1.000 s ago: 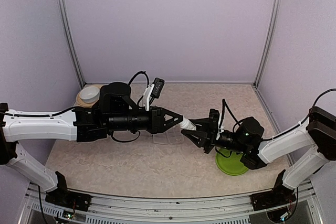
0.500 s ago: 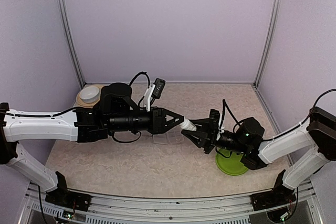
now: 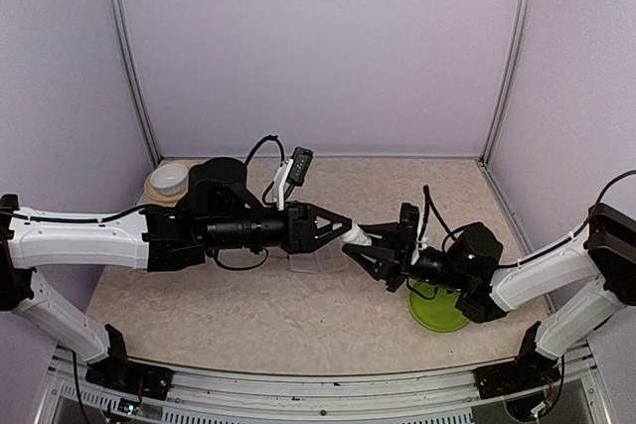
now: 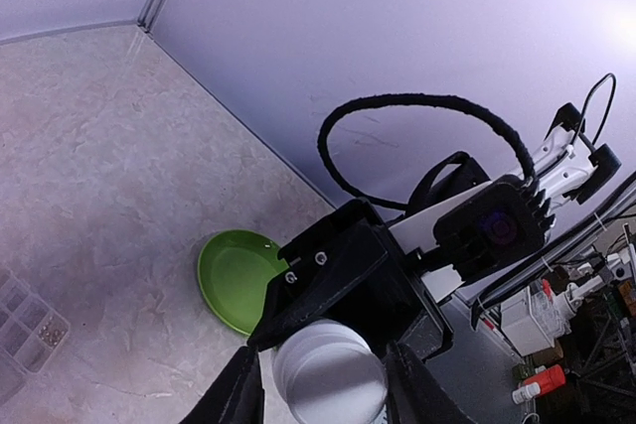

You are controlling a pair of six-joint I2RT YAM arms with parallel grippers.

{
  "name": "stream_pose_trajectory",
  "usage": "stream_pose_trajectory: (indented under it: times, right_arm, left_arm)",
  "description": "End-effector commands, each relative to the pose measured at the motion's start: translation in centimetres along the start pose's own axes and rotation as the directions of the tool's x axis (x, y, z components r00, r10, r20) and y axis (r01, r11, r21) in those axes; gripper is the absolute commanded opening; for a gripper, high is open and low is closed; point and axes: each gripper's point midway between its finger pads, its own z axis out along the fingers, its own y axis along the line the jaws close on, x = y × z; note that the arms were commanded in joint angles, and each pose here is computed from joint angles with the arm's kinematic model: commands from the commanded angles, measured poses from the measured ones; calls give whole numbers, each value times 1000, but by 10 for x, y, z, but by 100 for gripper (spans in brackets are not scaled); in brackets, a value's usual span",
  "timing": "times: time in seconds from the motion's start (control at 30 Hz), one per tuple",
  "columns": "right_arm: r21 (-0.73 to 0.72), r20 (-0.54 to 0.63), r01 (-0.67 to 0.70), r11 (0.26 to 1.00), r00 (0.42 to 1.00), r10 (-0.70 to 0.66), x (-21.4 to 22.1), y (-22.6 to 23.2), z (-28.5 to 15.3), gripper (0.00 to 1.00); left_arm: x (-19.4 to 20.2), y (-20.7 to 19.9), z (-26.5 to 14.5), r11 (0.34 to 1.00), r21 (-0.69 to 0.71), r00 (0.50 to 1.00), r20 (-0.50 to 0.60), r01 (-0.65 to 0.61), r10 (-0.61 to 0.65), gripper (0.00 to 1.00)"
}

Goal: Sort the pills into containers
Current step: Screw the lid of the pill bottle onto the pill bottle.

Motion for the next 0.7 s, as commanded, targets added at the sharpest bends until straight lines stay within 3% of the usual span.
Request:
stream_pose_trajectory:
  times: [0.0,0.1,0.33,0.67]
  right_arm:
    - [-17,51,13,1000,999,-12,-17,5,8,0]
    - [-16,41,15,1000,999,-14,-14,5,10,0]
    - [-22,22,12,1000,1000,-11,-8,5,14,0]
    - [-57,16,-24,998,1000,25,-11,10,17,0]
  left_arm:
    - [8,6,-2,1000,-20,1000,-23,-8,7,41]
    - [7,10,-4,999,-48,1000,-21,-17,16,34]
    - [3,8,-10,998,-54,999,-11,-31,30,37]
    - [4,5,-12,996,-26,997,-14,-81,81,27]
